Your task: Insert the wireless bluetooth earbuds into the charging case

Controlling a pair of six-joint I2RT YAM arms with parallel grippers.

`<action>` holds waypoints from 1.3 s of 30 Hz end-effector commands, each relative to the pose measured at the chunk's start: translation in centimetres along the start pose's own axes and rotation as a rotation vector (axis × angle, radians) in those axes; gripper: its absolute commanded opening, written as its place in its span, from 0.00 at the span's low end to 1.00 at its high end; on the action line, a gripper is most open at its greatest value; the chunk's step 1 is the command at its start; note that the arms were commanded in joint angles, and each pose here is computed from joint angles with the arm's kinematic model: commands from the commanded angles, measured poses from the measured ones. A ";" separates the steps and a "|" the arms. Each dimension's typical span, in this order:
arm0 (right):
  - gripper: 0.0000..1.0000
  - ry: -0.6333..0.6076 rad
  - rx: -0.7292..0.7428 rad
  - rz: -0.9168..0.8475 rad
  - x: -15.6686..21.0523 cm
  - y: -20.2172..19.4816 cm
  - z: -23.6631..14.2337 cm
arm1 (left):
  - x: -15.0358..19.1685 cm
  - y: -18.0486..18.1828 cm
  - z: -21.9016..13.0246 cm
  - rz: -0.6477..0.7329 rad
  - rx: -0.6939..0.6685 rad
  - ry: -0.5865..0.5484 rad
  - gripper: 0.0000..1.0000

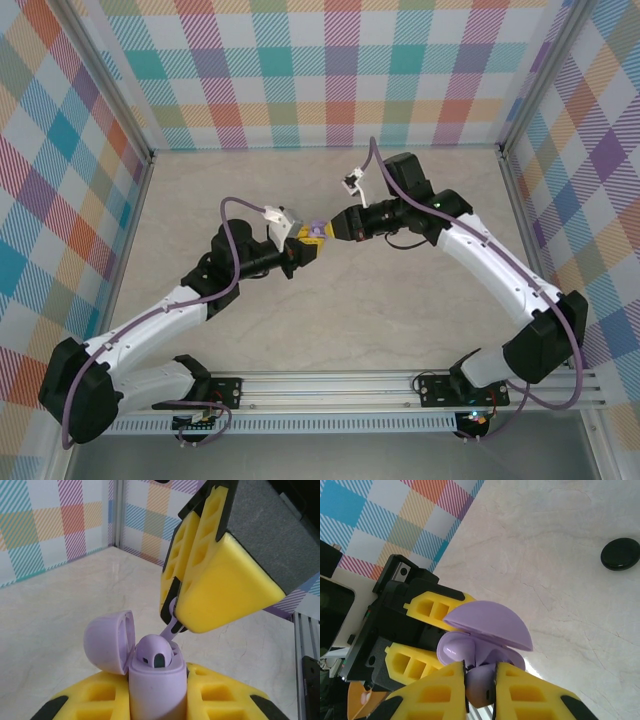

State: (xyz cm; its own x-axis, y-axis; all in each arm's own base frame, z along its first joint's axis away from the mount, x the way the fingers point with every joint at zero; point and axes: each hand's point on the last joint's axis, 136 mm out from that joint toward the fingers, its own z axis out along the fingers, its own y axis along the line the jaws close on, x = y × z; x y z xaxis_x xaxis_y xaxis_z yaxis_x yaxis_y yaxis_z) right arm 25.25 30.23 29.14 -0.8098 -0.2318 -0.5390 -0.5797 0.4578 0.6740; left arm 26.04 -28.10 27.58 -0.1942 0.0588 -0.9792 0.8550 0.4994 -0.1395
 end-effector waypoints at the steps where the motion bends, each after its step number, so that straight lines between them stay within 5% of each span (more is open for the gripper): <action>1: 0.15 0.031 -0.048 0.042 1.2 1.0 -1.1 | -4.1 -1.2 -1.2 0.096 0.022 -0.150 0.18; 39: 0.13 -0.055 -0.202 -0.031 0.4 6.1 -6.5 | -4.7 -4.1 -1.8 0.334 0.166 -0.131 0.08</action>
State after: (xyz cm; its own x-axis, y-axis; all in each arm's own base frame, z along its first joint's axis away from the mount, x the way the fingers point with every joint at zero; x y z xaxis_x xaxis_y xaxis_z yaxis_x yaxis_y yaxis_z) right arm 22.12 27.75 34.32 -0.8141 -0.1866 -0.5499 -0.5793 0.3253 0.7473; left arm 23.86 -28.66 29.97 0.0624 0.1252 -0.9902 0.9212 0.3746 0.1054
